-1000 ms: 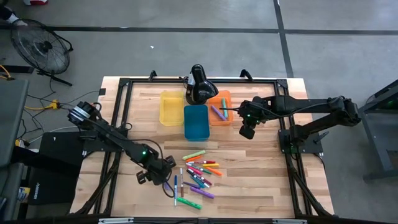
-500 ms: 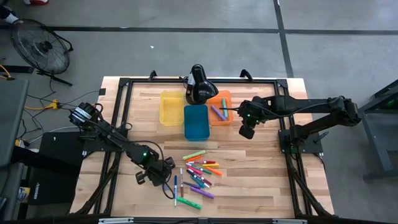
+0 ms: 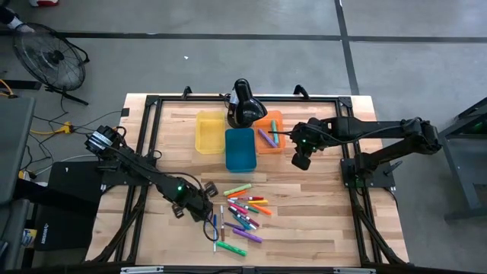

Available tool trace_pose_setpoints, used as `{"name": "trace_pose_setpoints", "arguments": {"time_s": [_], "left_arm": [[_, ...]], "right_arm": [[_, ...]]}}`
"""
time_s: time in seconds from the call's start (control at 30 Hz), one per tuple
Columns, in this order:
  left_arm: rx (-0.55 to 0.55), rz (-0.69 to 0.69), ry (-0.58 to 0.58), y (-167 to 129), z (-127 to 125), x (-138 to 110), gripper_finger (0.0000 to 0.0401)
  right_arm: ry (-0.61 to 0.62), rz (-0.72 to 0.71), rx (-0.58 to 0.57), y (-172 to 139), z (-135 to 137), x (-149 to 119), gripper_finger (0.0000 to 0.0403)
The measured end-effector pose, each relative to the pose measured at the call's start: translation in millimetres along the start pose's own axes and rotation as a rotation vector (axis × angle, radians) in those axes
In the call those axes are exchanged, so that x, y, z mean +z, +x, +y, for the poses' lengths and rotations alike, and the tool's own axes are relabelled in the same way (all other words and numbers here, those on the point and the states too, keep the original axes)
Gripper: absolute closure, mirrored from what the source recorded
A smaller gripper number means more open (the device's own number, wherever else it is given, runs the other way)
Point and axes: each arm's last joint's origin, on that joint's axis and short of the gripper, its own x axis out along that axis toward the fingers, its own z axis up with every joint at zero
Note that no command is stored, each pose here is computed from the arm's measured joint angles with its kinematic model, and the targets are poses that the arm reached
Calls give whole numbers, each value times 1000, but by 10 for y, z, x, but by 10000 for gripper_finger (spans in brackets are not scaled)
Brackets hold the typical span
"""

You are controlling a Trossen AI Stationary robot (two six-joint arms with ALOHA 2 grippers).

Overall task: Pick & Place Markers
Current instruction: Put the violet highlighter into the orange bin

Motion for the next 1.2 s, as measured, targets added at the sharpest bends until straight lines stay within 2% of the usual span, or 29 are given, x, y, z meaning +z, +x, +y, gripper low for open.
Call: {"name": "trace_pose_setpoints", "arguments": {"time_s": [0.23, 0.43, 0.6, 0.7, 0.8, 0.9, 1.07, 1.2], "left_arm": [[350, 187, 69, -242, 240, 89, 348], [556, 259, 130, -418, 401, 193, 348], [715, 300, 196, -497, 510, 290, 348], [804, 342, 255, -548, 575, 352, 348], [840, 368, 302, -573, 678, 363, 348], [833, 382, 321, -558, 795, 311, 348], [811, 455, 351, -524, 944, 190, 348], [840, 470, 355, -543, 1058, 161, 348]], "right_arm": [[10, -77, 97, -6, 51, 90, 320], [-29, -173, 205, -7, 185, 190, 320], [-82, -205, 244, 87, 362, 244, 320], [-67, -205, 261, 169, 434, 278, 320], [-51, -197, 310, 219, 475, 307, 320], [-70, -211, 409, 211, 517, 342, 312], [-123, -298, 605, 141, 590, 444, 275], [-112, -364, 667, 107, 573, 526, 240]]}}
